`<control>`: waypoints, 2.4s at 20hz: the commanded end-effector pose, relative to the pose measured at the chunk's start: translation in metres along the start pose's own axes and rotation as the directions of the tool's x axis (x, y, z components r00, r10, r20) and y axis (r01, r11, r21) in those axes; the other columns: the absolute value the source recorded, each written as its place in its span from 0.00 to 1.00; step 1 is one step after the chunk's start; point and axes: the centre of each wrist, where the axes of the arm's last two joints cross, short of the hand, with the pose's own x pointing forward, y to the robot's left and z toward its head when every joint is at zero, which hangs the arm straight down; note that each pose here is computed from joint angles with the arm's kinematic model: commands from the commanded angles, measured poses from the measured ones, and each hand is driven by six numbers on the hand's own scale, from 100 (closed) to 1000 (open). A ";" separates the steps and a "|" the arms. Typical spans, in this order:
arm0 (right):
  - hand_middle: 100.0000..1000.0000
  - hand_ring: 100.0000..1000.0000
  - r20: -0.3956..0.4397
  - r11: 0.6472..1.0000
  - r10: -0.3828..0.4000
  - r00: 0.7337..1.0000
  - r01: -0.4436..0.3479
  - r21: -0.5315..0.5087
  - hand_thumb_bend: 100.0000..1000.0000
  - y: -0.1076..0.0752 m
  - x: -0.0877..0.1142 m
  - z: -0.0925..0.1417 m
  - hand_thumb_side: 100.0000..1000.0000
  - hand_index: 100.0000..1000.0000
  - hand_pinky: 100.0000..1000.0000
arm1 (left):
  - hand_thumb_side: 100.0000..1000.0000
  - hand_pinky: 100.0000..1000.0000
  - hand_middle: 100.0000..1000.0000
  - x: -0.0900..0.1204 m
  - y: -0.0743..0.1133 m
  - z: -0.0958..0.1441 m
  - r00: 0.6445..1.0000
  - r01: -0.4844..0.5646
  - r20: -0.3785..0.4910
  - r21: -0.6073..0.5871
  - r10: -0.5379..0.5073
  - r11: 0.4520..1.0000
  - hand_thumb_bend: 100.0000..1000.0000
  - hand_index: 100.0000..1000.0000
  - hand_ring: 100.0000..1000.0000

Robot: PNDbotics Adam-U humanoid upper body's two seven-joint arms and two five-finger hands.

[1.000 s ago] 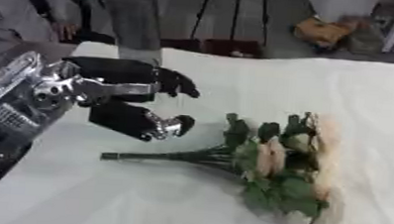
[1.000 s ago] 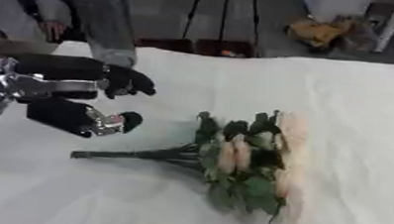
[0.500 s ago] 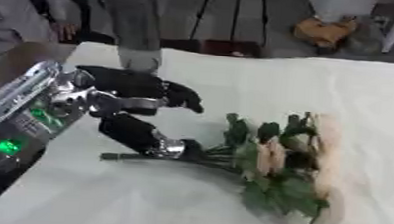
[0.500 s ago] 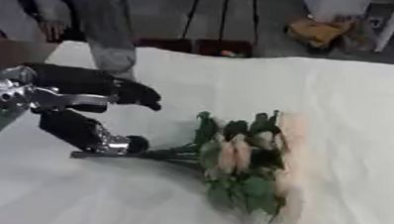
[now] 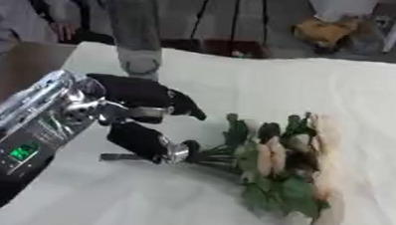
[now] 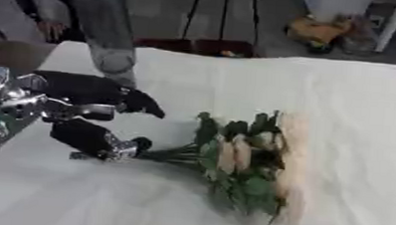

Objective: Arrange flowers into the vase.

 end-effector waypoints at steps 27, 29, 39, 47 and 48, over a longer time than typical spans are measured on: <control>0.88 0.90 0.011 1.000 0.001 1.000 -0.001 -0.029 0.24 -0.006 0.001 -0.006 1.00 0.91 0.83 | 0.84 0.77 0.97 -0.017 -0.050 -0.056 0.990 0.084 -0.109 -0.003 -0.084 0.996 0.09 1.00 0.93; 0.88 0.90 0.011 1.000 0.001 1.000 -0.001 -0.030 0.24 -0.006 0.001 -0.006 1.00 0.91 0.83 | 0.85 0.77 0.97 -0.019 -0.053 -0.058 0.990 0.090 -0.113 0.000 -0.089 0.996 0.09 1.00 0.93; 0.88 0.90 0.011 1.000 0.001 1.000 -0.001 -0.030 0.24 -0.006 0.001 -0.006 1.00 0.91 0.83 | 0.85 0.77 0.97 -0.022 -0.058 -0.062 0.989 0.096 -0.114 0.001 -0.095 0.995 0.09 1.00 0.93; 0.87 0.90 -0.001 0.999 0.001 1.000 -0.001 -0.040 0.26 -0.006 0.000 -0.005 1.00 0.91 0.83 | 0.82 0.28 0.69 -0.016 -0.066 -0.074 0.987 0.109 -0.122 0.047 -0.102 0.993 0.11 0.90 0.48; 0.87 0.90 -0.002 0.999 0.001 1.000 -0.002 -0.041 0.26 -0.006 0.000 -0.005 1.00 0.91 0.83 | 0.82 0.27 0.67 -0.016 -0.068 -0.075 0.987 0.108 -0.123 0.047 -0.102 0.993 0.12 0.88 0.46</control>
